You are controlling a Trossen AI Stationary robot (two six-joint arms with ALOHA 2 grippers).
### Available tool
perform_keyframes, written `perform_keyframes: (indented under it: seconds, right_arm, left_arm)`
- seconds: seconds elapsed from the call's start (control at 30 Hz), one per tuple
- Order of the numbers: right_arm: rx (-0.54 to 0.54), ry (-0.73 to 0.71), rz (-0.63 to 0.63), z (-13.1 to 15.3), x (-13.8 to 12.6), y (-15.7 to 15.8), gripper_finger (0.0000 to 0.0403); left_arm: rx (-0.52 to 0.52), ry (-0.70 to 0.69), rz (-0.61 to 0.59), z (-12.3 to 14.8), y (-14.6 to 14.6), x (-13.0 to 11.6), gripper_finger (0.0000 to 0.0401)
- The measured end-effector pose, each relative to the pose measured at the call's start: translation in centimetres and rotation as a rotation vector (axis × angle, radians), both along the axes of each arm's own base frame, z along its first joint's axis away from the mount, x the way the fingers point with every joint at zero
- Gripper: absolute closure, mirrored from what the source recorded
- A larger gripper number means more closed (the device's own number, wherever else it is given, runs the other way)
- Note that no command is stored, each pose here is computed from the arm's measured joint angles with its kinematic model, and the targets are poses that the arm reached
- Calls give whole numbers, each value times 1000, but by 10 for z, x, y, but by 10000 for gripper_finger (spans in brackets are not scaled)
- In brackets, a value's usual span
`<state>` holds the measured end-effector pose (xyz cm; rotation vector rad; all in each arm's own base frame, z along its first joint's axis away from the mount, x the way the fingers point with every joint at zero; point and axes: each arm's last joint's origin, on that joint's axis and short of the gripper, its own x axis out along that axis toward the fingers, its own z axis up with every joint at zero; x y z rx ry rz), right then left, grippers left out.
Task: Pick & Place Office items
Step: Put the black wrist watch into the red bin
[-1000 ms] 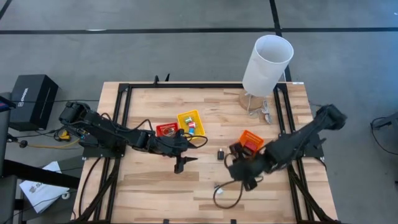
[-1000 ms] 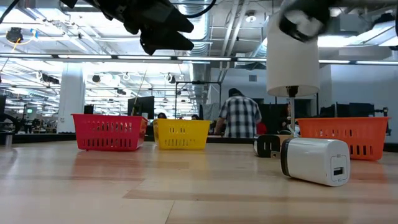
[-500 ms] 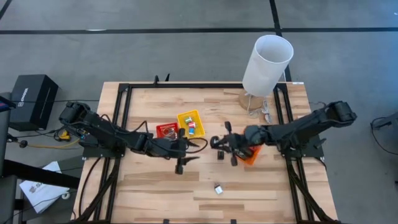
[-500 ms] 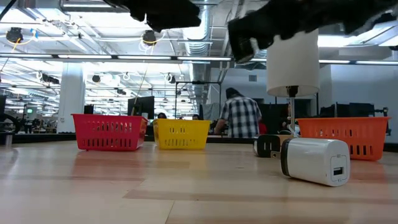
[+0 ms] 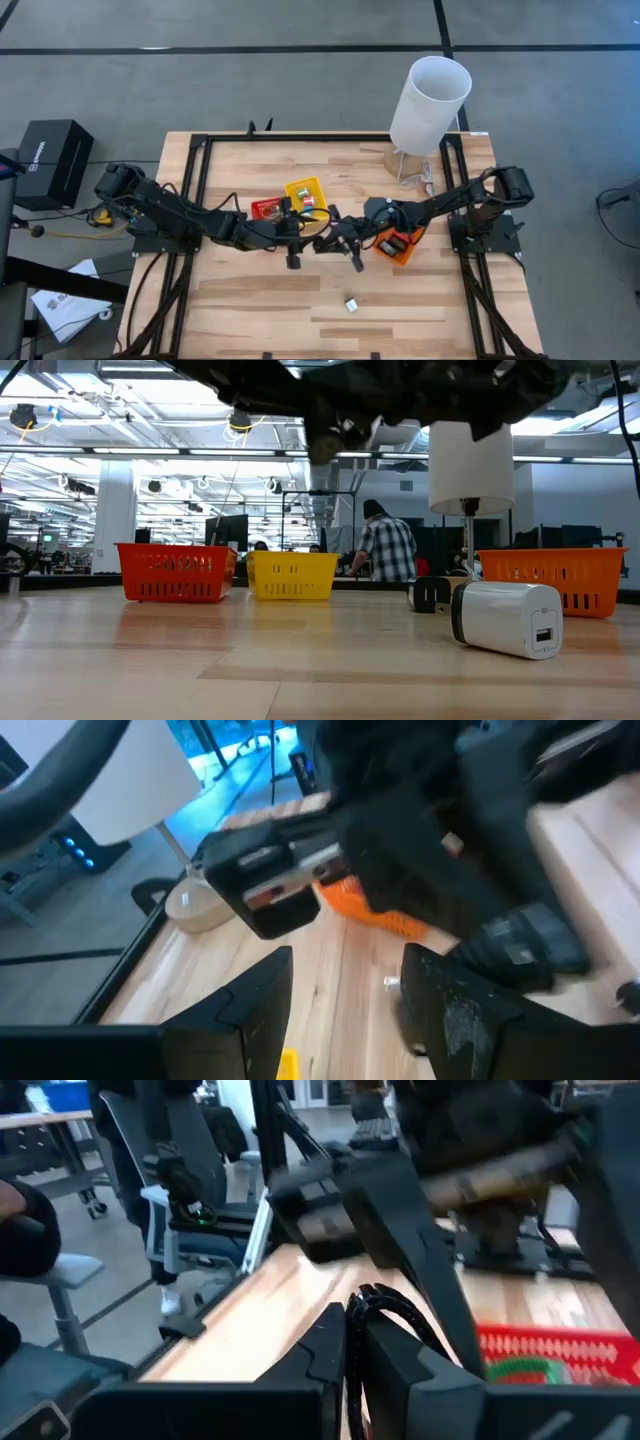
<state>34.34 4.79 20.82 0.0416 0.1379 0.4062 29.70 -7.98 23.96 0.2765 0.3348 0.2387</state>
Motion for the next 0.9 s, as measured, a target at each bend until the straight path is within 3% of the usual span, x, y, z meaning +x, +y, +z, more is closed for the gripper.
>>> perform_keyframes:
  seconds: [0.27, 0.5, 0.9]
  right_arm:
    - [10, 30, -19, 3, 5, -7, 386]
    - [13, 68, -45, 7, 1, -12, 386]
    - [10, 112, -68, 4, 0, -20, 386]
  left_arm:
    - [17, 40, -37, -4, -13, -6, 217]
    - [73, 44, 71, -5, -15, -9, 217]
    - [55, 44, 92, -6, -14, -10, 217]
